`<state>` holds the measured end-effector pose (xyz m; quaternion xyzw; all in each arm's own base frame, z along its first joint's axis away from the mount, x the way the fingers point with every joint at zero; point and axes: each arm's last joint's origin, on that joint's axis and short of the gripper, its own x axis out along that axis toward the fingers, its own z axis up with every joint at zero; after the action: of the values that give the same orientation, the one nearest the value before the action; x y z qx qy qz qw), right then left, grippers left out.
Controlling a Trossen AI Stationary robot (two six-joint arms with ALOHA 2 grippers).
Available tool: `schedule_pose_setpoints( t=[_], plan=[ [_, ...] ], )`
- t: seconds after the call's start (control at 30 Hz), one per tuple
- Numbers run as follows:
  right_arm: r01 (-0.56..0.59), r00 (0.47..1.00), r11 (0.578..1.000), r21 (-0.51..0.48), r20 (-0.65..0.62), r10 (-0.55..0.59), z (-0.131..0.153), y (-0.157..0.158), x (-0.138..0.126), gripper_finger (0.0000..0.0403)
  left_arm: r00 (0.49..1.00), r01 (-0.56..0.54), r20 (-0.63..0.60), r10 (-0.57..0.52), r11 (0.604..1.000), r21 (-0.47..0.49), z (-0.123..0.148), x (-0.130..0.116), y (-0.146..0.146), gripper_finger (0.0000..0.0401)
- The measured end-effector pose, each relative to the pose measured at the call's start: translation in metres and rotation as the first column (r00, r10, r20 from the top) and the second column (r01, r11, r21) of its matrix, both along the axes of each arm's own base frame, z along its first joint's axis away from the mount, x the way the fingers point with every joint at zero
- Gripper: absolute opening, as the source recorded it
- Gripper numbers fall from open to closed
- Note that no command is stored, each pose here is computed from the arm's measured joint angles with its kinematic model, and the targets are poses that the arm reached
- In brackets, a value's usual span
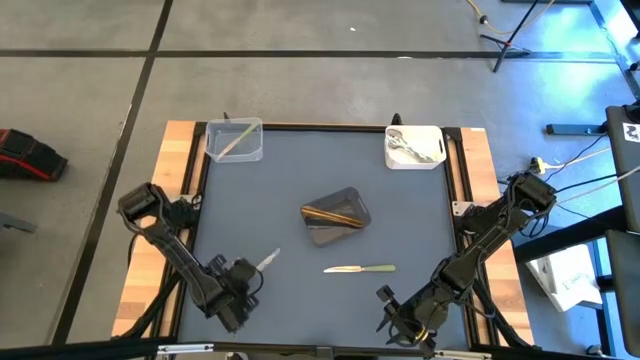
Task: Sort silverware by color (type)
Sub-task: Put the green table knife into the transparent bin
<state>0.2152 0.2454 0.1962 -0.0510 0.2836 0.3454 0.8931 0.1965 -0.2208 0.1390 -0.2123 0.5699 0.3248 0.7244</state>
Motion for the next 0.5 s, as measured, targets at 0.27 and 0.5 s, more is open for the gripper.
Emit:
schedule_pose_setpoints(
  t=[0.27, 0.5],
  plan=[
    [0.070, 0.992, 0.991, -0.115, 0.114, -0.057, 0.000, -0.008, 0.009, 0.0154, 0.992, 0.033, 0.118, -0.050, 0.989, 0.145, 0.050, -0.002, 0.025, 0.0046],
    [0.167, 0.984, 0.965, -0.200, 0.094, -0.151, -0.005, -0.036, 0.030, 0.0154, 0.977, 0.080, 0.179, -0.116, 0.976, 0.201, 0.091, 0.008, 0.069, 0.0035]
  ],
)
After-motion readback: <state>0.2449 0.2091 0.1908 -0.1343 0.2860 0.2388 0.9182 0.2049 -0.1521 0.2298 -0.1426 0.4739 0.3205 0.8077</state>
